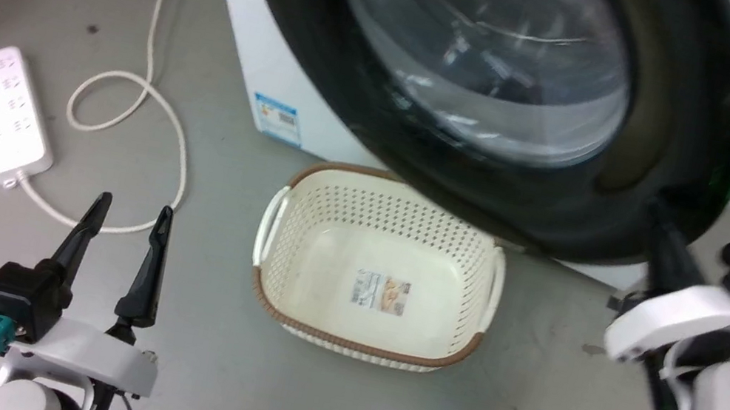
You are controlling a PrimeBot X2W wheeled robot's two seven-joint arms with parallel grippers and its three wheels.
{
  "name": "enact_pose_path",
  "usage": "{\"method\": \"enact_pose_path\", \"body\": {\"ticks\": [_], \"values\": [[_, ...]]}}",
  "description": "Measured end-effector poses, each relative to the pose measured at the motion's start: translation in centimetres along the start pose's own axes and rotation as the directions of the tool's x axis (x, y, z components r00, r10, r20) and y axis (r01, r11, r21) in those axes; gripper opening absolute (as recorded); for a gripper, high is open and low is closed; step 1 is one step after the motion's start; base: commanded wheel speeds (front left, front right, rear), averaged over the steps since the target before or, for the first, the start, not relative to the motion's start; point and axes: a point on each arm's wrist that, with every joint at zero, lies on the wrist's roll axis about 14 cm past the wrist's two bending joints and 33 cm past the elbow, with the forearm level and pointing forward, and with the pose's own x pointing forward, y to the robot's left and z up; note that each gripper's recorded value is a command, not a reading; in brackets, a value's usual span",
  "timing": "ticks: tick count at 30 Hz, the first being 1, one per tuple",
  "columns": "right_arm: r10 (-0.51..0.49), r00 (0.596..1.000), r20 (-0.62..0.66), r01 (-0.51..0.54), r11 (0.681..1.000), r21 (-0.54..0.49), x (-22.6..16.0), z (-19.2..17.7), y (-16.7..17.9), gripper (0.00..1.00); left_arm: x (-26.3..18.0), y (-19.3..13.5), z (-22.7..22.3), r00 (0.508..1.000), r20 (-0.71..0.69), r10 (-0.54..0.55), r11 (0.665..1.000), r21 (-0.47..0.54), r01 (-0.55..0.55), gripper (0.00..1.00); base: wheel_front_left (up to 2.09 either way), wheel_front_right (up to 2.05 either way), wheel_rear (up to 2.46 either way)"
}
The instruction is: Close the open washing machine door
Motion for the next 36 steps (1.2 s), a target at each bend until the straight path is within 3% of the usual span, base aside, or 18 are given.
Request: {"method": "enact_pose_path", "body": {"ticks": [14, 21, 30, 36], "values": [[-0.164, 0.982, 0.088, 0.17, 0.983, -0.063, 5.9, 3.1, -5.1, 0.0, 0.8, 1.2, -1.6, 0.999, -0.028, 0.038, 0.999, -0.028, -0.039, 1.0, 0.0, 0.0, 0.0], [-0.222, 0.965, 0.138, 0.229, 0.973, -0.039, 7.5, 4.1, -6.6, 0.0, 0.8, 2.2, -2.6, 0.997, -0.048, 0.068, 0.997, -0.027, -0.069, 1.0, 0.0, 0.0, 0.0], [-0.232, 0.926, 0.297, 0.244, 0.97, -0.004, 5.2, 9.8, -7.3, 0.0, 0.8, 1.9, -0.4, 0.999, 0.018, 0.049, 0.999, -0.014, -0.048, 1.0, 0.0, 0.0, 0.0], [-0.2, 0.911, 0.36, 0.213, 0.977, 0.002, 0.1, 11.8, -6.9, 0.0, 0.6, 0.0, 1.4, 0.997, 0.072, -0.013, 1.0, 0.002, 0.013, 1.0, 0.0, 0.0, 0.0]]}}
